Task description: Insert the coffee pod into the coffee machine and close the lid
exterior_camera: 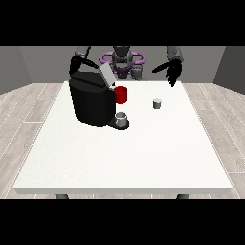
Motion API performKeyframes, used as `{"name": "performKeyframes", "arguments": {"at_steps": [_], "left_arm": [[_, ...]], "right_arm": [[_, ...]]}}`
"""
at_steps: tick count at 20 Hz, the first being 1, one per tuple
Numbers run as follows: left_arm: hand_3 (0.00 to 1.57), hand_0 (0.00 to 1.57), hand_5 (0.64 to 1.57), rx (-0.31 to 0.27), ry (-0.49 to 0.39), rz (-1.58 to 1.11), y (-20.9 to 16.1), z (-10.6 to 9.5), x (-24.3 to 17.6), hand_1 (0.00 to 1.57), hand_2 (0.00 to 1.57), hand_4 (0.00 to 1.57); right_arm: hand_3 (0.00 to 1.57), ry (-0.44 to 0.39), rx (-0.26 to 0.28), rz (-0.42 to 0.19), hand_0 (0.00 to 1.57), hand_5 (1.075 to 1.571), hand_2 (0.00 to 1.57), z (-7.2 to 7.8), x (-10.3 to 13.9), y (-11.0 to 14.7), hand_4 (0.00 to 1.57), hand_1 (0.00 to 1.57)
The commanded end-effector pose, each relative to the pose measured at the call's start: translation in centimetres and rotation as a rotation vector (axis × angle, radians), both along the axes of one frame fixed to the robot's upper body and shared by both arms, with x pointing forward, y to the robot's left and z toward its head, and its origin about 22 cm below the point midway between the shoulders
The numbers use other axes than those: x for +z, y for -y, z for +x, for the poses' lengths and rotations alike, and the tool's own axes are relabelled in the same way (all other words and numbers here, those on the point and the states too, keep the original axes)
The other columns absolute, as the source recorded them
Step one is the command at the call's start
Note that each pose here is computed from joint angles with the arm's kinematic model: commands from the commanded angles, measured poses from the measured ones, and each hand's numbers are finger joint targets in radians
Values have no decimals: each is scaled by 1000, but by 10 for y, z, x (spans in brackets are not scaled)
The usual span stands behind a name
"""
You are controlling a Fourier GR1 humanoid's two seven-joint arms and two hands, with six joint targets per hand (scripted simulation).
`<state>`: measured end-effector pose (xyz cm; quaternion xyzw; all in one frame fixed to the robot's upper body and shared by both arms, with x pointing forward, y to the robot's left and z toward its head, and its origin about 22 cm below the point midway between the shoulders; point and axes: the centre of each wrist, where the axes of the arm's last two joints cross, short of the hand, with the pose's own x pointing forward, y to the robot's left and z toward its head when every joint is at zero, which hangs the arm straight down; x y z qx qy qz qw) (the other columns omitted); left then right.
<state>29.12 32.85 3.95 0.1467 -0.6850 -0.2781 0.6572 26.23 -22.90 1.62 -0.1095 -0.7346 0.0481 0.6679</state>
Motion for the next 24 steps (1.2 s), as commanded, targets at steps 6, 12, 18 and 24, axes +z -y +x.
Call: {"name": "performKeyframes", "arguments": {"at_steps": [6,12,18,24], "left_arm": [[0,0,1571,26,-92,180,-24,34,4,0,0,0],[0,0,1571,-3,-92,266,-13,50,0,0,0,0],[247,261,1571,27,-81,324,-7,73,3,261,589,0],[816,888,1571,-21,58,465,20,76,-9,888,963,384]], "right_arm": [[0,12,42,14,0,1571,0,5,8,-42,0,0],[0,-19,51,58,0,1571,0,15,-4,-38,0,0],[0,-32,55,25,0,1571,0,27,0,-46,0,0],[0,-37,47,7,0,1571,0,43,2,-49,0,0]]}}
